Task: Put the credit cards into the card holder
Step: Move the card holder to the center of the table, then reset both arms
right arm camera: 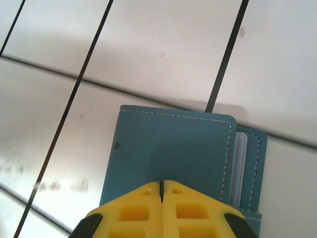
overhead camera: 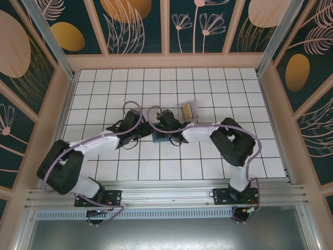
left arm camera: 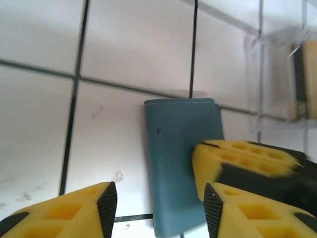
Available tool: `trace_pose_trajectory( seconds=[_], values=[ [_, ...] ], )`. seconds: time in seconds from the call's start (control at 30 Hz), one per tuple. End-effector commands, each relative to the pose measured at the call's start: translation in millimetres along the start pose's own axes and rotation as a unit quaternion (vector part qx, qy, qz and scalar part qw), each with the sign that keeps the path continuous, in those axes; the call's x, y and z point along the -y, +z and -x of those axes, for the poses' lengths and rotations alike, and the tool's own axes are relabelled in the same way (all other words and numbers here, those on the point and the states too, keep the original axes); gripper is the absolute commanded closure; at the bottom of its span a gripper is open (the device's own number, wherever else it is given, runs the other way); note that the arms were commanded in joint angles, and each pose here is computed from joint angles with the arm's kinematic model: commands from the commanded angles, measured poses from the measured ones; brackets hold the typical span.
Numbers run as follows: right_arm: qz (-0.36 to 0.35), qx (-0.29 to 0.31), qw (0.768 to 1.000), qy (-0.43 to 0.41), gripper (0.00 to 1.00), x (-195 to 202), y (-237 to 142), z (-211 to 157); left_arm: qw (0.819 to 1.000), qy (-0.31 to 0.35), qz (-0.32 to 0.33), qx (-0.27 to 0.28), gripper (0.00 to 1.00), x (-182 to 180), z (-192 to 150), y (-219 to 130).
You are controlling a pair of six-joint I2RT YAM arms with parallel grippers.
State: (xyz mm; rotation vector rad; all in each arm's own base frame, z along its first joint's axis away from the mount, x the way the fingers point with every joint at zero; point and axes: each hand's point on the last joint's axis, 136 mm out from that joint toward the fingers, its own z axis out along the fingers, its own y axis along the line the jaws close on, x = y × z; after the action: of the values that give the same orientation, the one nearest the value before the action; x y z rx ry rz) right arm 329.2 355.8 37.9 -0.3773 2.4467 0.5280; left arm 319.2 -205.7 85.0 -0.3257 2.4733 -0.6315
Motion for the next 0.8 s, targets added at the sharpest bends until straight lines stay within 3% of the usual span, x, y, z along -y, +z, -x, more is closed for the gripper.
trace_pose_trajectory(
  seconds=[0.0,0.23,0.4,0.53,0.67,0.77],
  values=[
    [-0.059,-0.091,0.994,-0.007,0.98,45,22,-37,0.998,-0.015,0.046,0.047,0.45,-23,27,-27],
    [-0.031,-0.054,0.998,-0.015,0.9,21,40,25,0.994,-0.04,0.061,0.081,0.41,-51,32,-49],
    [-0.017,-0.018,0.999,-0.033,0.66,-3,21,70,0.99,-0.058,0.07,0.111,0.34,-62,38,-61],
    [-0.015,0.026,0.998,-0.047,0.52,-14,-16,106,0.985,-0.068,0.078,0.138,0.28,-69,47,-70],
    [-0.023,0.089,0.994,-0.056,0.49,-16,-71,143,0.975,-0.077,0.102,0.182,0.18,-79,63,-86],
    [-0.067,0.15,0.984,-0.064,0.47,5,-123,168,0.96,-0.082,0.132,0.234,0.08,-93,79,-106]
  ],
)
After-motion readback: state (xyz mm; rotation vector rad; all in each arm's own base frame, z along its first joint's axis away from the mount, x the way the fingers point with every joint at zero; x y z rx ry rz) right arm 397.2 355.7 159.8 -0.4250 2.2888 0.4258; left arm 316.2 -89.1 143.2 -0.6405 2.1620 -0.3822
